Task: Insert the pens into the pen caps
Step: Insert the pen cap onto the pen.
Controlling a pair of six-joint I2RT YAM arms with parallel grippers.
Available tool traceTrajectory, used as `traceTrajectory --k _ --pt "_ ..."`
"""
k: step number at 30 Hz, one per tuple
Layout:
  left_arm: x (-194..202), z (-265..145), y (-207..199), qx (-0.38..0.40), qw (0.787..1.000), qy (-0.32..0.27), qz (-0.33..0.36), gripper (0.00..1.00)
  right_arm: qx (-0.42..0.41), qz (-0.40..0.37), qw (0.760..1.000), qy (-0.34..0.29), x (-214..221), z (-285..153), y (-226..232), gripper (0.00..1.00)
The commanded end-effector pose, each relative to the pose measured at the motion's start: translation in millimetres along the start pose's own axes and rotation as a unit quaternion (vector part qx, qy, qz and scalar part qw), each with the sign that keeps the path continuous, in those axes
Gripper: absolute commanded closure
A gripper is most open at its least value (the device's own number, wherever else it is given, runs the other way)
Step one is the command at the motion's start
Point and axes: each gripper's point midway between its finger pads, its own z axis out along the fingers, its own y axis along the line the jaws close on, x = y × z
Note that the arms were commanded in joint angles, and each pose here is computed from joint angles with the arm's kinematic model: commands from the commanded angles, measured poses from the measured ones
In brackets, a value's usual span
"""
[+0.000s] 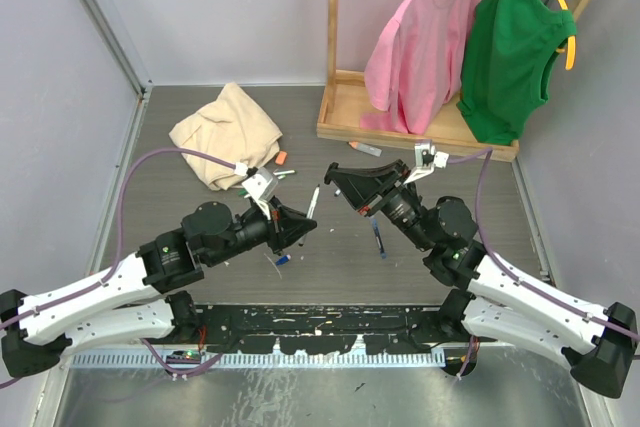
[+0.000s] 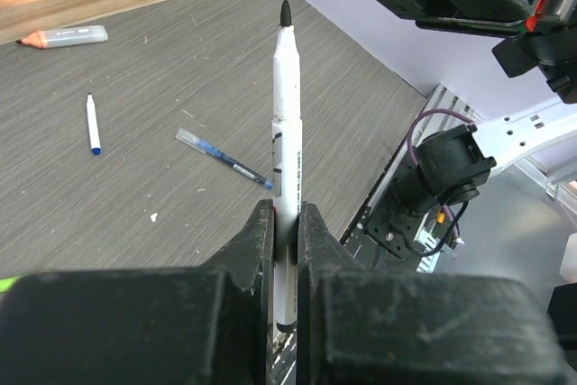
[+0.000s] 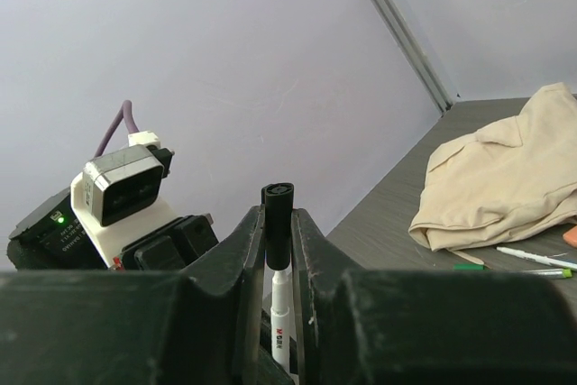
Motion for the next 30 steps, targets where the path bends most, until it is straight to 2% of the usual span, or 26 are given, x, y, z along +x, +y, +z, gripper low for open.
traceTrajectory --k 1,12,30 --pt "-17.6 -0.7 -6.3 0.007 0.999 -0.034 -0.015 1.0 -0.05 0.004 0.998 -0.042 -30.7 6.7 30.7 1.0" --pt "-15.1 -1.1 -0.4 -0.012 0.999 -0.024 -0.02 1.0 -0.043 0.01 0.998 -0.043 -30.0 8.4 27.7 1.0" --pt "-14.1 -4.5 -5.2 0.005 1.0 -0.025 -0.018 1.0 -0.035 0.019 0.999 -0.017 -16.8 19.7 23.6 1.0"
